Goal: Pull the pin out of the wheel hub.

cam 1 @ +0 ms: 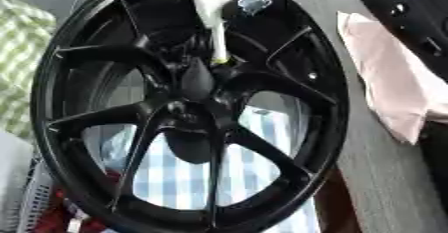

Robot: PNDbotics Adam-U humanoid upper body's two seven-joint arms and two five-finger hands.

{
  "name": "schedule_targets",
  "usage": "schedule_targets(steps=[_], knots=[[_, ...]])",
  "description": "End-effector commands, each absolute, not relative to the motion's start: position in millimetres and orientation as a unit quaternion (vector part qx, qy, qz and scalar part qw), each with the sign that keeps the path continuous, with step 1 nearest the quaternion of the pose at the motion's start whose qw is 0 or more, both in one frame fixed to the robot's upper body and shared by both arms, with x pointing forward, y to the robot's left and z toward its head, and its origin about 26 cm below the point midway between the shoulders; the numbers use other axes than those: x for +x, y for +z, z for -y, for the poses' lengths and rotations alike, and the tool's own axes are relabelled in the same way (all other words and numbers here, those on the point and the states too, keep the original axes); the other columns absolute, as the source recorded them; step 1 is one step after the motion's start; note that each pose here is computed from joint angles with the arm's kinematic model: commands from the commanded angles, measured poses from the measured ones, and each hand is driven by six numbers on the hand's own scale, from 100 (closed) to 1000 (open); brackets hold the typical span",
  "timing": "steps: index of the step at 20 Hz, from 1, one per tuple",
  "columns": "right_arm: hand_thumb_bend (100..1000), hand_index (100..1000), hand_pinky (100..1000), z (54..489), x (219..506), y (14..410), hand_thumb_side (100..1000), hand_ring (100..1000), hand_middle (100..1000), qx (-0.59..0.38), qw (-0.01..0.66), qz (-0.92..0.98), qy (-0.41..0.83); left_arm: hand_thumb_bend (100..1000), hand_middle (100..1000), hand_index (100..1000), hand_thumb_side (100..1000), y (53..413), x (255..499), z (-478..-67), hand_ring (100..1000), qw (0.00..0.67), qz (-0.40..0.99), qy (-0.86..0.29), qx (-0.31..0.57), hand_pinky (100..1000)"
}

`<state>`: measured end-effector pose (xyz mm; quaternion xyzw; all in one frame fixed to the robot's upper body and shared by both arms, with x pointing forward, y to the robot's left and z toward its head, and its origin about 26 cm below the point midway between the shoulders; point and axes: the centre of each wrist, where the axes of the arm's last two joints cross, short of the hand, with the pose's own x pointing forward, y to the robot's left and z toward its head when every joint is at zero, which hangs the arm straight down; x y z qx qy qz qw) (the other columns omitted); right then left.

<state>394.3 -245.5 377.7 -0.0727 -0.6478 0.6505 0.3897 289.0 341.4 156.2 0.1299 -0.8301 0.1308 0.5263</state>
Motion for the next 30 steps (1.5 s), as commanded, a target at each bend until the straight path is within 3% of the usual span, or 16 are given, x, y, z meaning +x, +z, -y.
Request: schedule_targets(steps=[1,2,3,11,17,24,30], knots=[[432,454,697,254,381,403,308,510,341,-0.094,0.374,0.672,0.633,561,625,708,639,162,287,-347,621,0.518,0.834,0.128,0.141,676],[415,453,697,256,380,406,343,508,340,-0.095,0.373,0.678,0.626,565,625,708,642,162,287,-347,621,0.519,0.833,0.128,0.141,677],[431,452,696,260,378,409,307,507,338,-0.097,0.373,0.686,0.617,563,625,708,638,161,287,-347,621,0.519,0.833,0.129,0.142,677],[430,452,700,300,351,432,290,505,336,-0.122,0.370,0.744,0.543,564,624,708,636,159,285,-350,620,0.520,0.831,0.132,0.148,676],[429,453,704,371,308,429,281,506,336,-0.203,0.386,0.780,0.449,564,624,709,636,158,284,-351,620,0.519,0.830,0.140,0.152,676],[427,458,707,429,279,403,256,511,342,-0.286,0.397,0.806,0.334,566,624,709,635,158,283,-353,619,0.514,0.830,0.152,0.156,676],[429,483,724,453,270,344,253,526,363,-0.364,0.409,0.785,0.290,567,624,709,635,158,282,-355,619,0.510,0.829,0.163,0.161,676]])
